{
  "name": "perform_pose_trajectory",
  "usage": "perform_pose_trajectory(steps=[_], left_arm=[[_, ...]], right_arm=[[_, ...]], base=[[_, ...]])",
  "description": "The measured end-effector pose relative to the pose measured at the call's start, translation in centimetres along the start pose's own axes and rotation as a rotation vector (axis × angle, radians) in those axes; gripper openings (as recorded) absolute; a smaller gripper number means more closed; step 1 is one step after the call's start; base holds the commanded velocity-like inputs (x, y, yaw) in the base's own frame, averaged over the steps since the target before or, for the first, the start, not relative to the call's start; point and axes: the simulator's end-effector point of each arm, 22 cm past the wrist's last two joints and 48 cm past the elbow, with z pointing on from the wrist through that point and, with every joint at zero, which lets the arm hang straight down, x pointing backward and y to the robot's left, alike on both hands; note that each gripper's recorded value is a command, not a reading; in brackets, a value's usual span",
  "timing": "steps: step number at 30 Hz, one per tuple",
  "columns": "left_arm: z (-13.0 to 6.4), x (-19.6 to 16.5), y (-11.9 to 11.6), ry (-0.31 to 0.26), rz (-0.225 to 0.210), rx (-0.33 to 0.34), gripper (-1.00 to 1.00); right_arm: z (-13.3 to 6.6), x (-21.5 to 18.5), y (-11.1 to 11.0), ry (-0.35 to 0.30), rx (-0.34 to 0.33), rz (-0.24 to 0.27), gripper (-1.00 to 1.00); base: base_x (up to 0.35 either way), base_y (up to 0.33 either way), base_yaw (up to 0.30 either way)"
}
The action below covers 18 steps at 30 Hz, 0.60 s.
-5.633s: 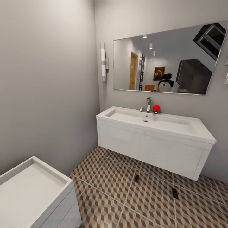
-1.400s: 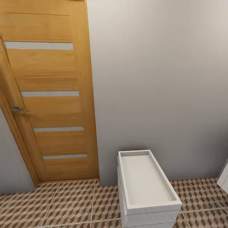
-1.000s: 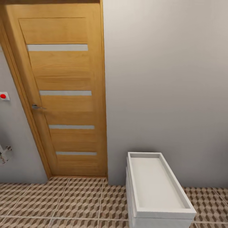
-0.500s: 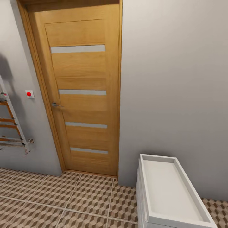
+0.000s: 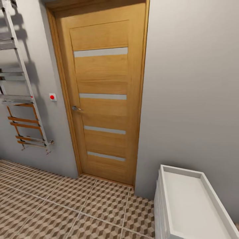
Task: Take the four mousetraps from the cabinet in the bathroom and place them on the bathroom floor. Make sure all four end up on the same floor surface, and ensure that at least two of them are either under or directly next to the same bathroom sink.
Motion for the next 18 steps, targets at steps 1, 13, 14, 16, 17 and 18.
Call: perform_pose_trajectory(steps=[1,13,14,16,17,18], left_arm=[[0.00,0.01,0.01,0.000,0.000,0.000,1.00],[0.00,-0.06,0.00,-0.002,0.002,0.000,1.00],[0.00,-0.06,0.00,-0.002,0.003,0.000,1.00],[0.00,-0.07,0.00,-0.002,0.003,0.000,1.00],[0.00,-0.07,-0.01,-0.002,0.003,0.000,1.00],[0.00,-0.07,-0.01,-0.002,0.003,0.000,1.00]], right_arm=[[0.00,0.00,-0.01,0.000,0.000,0.000,1.00],[0.00,-0.03,0.02,-0.001,0.000,0.000,1.00],[0.00,-0.03,0.00,-0.001,0.000,0.000,1.00],[0.00,-0.02,-0.03,0.000,0.001,0.001,1.00],[0.00,-0.01,-0.04,0.000,0.001,0.001,1.00],[0.00,-0.01,-0.04,0.000,0.001,0.001,1.00]], base=[[0.000,0.000,0.271],[0.000,0.000,0.271],[0.000,0.000,0.271],[0.000,0.000,0.271],[0.000,0.000,0.271],[0.000,0.000,0.271]])
